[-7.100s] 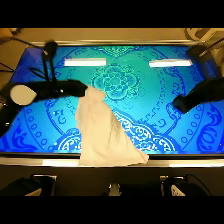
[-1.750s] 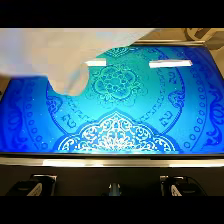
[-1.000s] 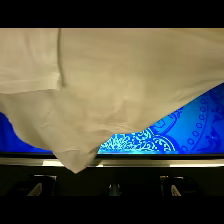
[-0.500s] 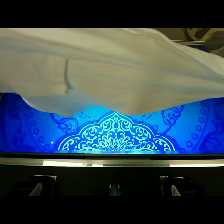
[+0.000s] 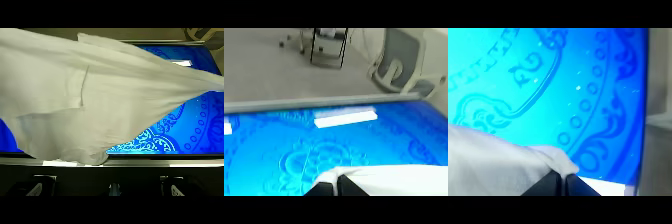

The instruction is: Fold the shirts.

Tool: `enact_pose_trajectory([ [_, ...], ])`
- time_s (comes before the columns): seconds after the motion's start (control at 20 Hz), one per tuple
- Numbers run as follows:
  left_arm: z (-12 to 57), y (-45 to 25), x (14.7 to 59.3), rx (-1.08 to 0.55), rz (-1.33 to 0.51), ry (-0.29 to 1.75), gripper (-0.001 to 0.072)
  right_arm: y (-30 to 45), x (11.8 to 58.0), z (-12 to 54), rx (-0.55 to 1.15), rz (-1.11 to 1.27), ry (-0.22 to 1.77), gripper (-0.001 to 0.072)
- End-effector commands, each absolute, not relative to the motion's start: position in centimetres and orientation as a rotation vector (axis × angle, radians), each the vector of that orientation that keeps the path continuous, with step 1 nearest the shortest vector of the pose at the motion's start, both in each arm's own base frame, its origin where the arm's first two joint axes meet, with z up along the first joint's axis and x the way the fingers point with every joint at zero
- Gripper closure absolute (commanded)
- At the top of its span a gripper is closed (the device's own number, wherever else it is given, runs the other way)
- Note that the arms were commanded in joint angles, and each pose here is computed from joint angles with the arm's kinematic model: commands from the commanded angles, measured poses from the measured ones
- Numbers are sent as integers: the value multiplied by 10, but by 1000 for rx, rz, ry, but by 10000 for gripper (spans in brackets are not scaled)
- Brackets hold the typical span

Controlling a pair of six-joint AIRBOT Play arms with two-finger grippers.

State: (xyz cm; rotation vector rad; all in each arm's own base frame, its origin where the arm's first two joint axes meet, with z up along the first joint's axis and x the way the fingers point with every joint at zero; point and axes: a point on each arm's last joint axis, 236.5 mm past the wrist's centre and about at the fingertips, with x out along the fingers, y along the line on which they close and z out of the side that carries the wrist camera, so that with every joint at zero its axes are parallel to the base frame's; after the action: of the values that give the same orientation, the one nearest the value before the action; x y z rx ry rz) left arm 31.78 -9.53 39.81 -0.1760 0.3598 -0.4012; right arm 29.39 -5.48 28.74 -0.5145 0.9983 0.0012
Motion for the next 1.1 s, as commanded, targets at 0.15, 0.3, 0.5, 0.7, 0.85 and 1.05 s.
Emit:
enact_pose_trajectory([
  [0.15, 130, -82, 462, -297, -299, 874, 681, -10, 428, 54, -384, 255, 1341, 687],
  [0.3, 83, -87, 512, -447, -273, 860, 681, 3, 477, 1, -231, 197, 1290, 687],
  [0.5, 34, -99, 528, -517, -265, 918, 681, 32, 530, -12, -22, 185, 1113, 687],
  [0.7, 35, -92, 528, -401, -316, 901, 329, 45, 542, 4, 6, 231, 1036, 158],
  [0.85, 55, -43, 508, -340, -281, 973, 73, 53, 509, 19, -150, 384, 1095, 69],
  [1.05, 12, 35, 407, -353, -118, 1353, 104, 126, 440, -3, 68, 739, 1278, 21],
])
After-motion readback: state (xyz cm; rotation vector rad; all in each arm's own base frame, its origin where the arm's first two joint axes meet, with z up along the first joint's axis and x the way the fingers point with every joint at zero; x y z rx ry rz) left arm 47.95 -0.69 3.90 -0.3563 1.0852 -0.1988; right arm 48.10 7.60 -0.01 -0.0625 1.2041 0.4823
